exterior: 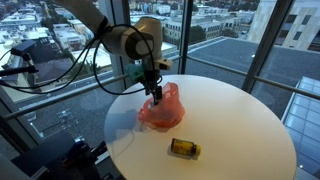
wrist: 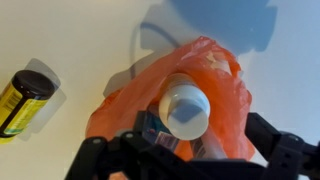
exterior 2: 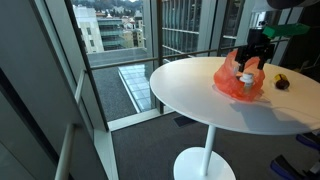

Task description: Put the white bottle inside the plastic bag

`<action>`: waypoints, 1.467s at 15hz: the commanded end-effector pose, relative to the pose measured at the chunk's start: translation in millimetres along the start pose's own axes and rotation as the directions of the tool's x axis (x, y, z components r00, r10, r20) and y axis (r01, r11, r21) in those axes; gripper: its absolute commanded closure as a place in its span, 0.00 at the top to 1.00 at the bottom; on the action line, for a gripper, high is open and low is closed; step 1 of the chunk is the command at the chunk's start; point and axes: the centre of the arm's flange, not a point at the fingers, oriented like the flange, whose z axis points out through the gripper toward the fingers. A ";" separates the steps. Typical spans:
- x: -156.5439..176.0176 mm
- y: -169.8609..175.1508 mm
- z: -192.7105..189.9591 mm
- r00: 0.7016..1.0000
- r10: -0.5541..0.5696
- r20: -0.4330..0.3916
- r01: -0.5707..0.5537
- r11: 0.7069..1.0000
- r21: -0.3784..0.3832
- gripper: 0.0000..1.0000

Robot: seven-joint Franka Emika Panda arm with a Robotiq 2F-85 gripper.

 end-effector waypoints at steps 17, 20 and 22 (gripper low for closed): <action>-73.3 50.1 -152.6 0.982 -0.123 0.146 0.122 0.992 0.018 1.00; -83.1 59.1 -179.8 0.985 -0.107 0.133 0.104 0.994 0.026 1.00; -87.7 62.1 -191.7 0.987 -0.103 0.122 0.100 0.994 0.030 1.00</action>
